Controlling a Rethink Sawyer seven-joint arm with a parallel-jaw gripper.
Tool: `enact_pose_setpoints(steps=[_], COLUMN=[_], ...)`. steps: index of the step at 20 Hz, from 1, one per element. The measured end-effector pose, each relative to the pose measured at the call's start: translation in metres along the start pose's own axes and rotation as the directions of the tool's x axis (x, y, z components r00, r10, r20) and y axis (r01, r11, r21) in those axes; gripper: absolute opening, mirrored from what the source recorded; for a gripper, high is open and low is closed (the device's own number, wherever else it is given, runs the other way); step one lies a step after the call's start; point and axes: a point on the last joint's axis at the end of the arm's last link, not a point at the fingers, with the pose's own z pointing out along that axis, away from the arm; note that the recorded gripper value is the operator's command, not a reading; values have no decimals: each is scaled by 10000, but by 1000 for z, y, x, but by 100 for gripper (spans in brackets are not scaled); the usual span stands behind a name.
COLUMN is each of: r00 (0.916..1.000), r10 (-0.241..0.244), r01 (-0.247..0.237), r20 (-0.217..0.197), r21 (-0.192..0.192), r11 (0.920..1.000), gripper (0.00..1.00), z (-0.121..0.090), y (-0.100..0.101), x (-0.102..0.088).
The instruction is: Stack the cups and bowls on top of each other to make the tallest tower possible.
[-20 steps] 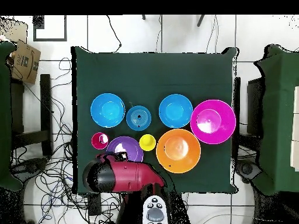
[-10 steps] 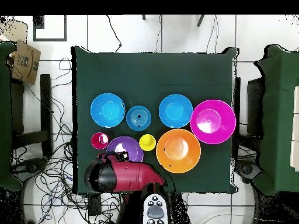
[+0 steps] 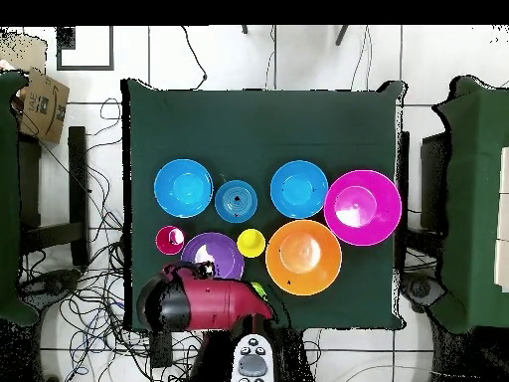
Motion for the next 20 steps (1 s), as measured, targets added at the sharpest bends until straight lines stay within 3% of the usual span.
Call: enact_pose_setpoints(steps=[7, 20], r00=[9998, 9974], r10=[176, 713], r01=[-176, -713], r20=[135, 42], r21=[35, 154], r11=[9998, 9973], gripper=[100, 100], z=[9, 28], y=[19, 10], x=[8, 14])
